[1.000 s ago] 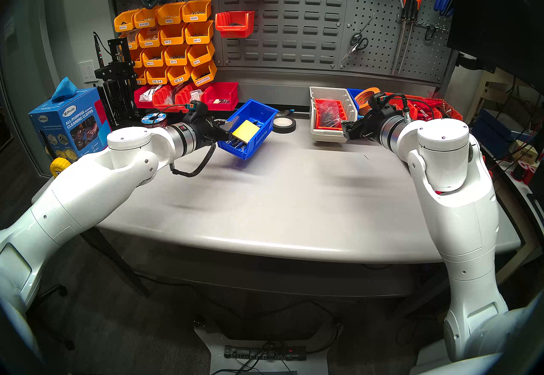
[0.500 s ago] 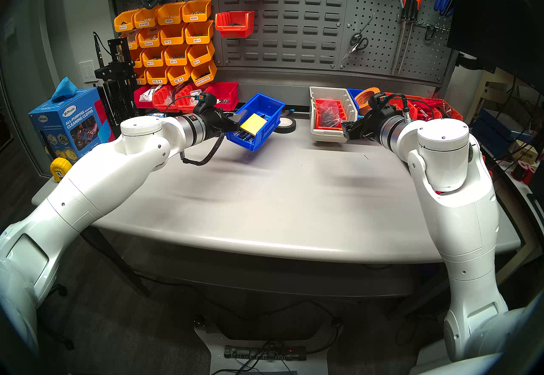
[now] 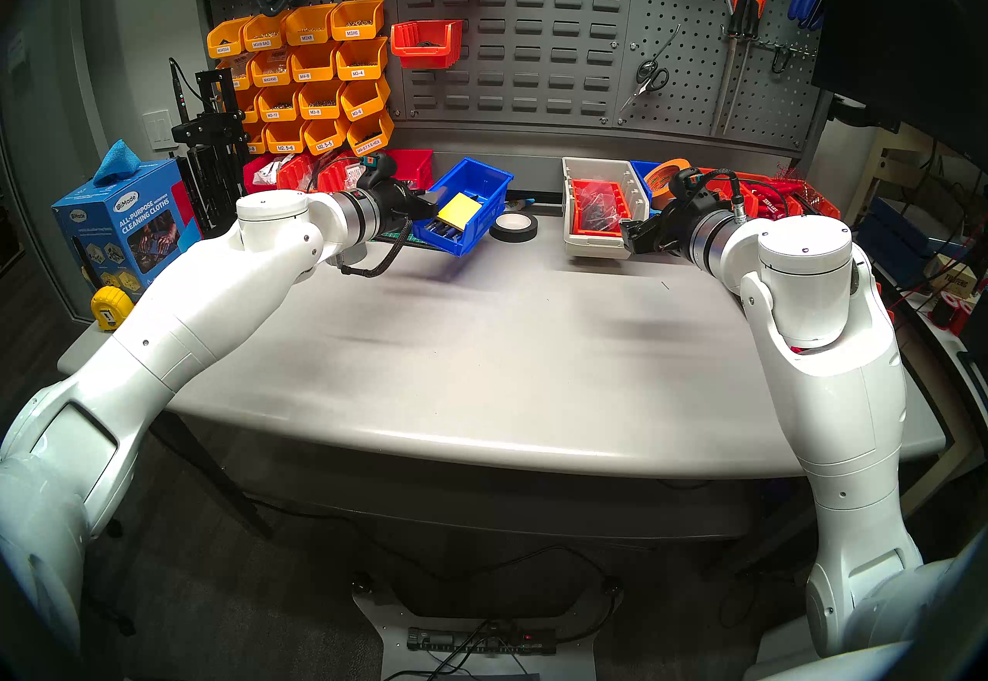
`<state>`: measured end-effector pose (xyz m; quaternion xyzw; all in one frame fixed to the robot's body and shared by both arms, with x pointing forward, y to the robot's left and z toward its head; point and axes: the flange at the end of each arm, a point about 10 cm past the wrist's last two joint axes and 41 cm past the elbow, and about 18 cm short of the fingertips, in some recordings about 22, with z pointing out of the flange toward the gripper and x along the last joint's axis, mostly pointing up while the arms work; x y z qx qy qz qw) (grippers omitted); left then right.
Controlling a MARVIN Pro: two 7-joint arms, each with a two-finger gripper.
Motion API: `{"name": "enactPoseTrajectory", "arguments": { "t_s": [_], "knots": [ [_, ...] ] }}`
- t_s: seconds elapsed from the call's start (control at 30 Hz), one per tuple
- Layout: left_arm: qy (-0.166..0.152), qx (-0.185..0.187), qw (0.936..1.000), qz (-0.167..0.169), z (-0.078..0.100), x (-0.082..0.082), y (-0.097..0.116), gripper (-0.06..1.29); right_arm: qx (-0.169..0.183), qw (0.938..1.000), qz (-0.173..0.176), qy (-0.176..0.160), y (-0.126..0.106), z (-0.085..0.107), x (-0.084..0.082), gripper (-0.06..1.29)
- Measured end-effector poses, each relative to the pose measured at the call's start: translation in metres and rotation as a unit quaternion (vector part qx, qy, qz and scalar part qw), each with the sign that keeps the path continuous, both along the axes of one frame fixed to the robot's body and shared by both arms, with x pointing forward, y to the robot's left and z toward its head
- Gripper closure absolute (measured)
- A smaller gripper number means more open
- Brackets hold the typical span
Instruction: Hang all the unorganized tool boxes onto the wall
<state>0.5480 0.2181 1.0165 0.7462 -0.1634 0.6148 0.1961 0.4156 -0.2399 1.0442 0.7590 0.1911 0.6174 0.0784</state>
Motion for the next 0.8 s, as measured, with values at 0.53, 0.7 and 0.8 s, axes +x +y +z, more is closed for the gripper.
{"name": "enactPoseTrajectory", "arguments": {
  "t_s": [0.53, 0.7, 0.8],
  "knots": [
    [0.008, -0.025, 0.9992, 0.029, 0.01, 0.041, -0.004, 1.25, 0.0, 1.0, 0.0, 0.0, 0.0, 0.0, 0.0, 0.01],
    [0.012, -0.039, 0.9986, 0.034, 0.013, 0.051, -0.007, 1.25, 0.0, 1.0, 0.0, 0.0, 0.0, 0.0, 0.0, 0.01],
    [0.014, -0.045, 0.9983, 0.035, 0.015, 0.056, -0.009, 1.25, 0.0, 1.0, 0.0, 0.0, 0.0, 0.0, 0.0, 0.01]
  ]
}}
